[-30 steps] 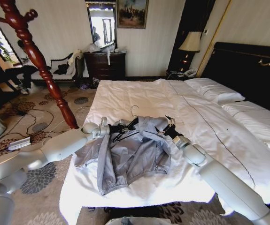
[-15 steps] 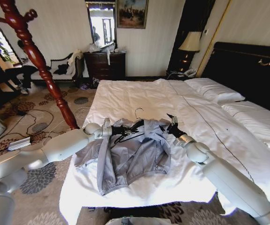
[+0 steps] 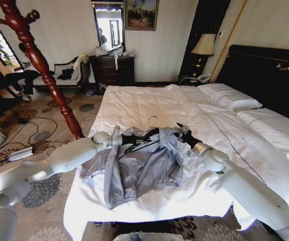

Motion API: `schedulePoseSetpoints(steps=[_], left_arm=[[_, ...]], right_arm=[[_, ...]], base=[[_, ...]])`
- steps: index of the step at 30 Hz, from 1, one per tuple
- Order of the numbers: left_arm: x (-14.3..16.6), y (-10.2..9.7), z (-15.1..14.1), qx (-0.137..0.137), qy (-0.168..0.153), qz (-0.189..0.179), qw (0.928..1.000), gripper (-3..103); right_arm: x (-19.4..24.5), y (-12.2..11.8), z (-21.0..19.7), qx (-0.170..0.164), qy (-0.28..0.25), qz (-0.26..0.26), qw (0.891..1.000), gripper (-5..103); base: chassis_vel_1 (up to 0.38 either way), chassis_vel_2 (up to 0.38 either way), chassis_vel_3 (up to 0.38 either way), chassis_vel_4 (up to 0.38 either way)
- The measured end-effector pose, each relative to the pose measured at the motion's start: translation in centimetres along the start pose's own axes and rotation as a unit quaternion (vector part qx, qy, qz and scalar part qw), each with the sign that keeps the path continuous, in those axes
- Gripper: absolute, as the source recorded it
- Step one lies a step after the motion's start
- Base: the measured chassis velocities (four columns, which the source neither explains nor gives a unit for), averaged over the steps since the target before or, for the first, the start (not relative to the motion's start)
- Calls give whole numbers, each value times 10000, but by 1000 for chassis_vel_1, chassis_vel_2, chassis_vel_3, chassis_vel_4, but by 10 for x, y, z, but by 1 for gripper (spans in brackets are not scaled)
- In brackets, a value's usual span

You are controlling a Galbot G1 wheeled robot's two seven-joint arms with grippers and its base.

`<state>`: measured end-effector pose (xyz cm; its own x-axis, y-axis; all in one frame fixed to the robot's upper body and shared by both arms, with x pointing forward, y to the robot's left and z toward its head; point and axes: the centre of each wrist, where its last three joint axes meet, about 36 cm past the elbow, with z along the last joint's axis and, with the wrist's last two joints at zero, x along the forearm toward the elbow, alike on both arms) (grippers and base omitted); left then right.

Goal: Pick up the clothes from the bed and hang them on the clothes hanger.

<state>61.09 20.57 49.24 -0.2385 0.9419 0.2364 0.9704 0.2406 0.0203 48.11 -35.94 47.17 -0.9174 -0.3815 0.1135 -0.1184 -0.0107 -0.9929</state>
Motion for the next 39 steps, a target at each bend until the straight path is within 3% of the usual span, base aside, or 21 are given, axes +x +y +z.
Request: schedulePoseSetpoints(steps=[2, 7, 19, 20, 22, 25, 32, 34, 35, 39], left_arm=[[-1, 0, 0, -11, -5, 3, 10000, 15], [-1, 2, 0, -81, -3, -23, 10000, 15], [2, 5, -5, -77, -135, -296, 9994, 14], [5, 7, -8, -70, -194, -394, 9990, 24], [8, 7, -8, -53, -206, -451, 9988, 24], [16, 11, -14, -14, -269, -685, 9973, 41], [32, 14, -16, 10, -306, -861, 9958, 62], [38, 10, -16, 8, -325, -886, 9955, 74], [41, 9, -16, 7, -333, -901, 9954, 74], [62, 3, -13, 26, -367, -1042, 9939, 90]], right_arm=[[0, 0, 0, 21, -7, -13, 10000, 49], [0, 0, 1, 47, -6, 9, 10000, 23], [-3, 9, 1, -37, 55, 310, 9995, 19], [-4, 11, 2, -18, 79, 313, 9995, 16], [-4, 12, 3, -15, 112, 325, 9994, 16], [-4, 15, 4, -18, 188, 344, 9992, 15], [-5, 19, 4, -97, 352, 415, 9985, 15], [-5, 20, 5, -224, 493, 462, 9975, 15], [-5, 21, 5, -288, 557, 486, 9968, 15], [-5, 27, 3, -641, 839, 566, 9928, 15]], base=[[0, 0, 0, 0], [0, 0, 0, 0], [0, 0, 0, 0], [0, 0, 0, 0], [0, 0, 0, 0], [0, 0, 0, 0], [0, 0, 0, 0], [0, 0, 0, 0], [0, 0, 0, 0], [0, 0, 0, 0]])
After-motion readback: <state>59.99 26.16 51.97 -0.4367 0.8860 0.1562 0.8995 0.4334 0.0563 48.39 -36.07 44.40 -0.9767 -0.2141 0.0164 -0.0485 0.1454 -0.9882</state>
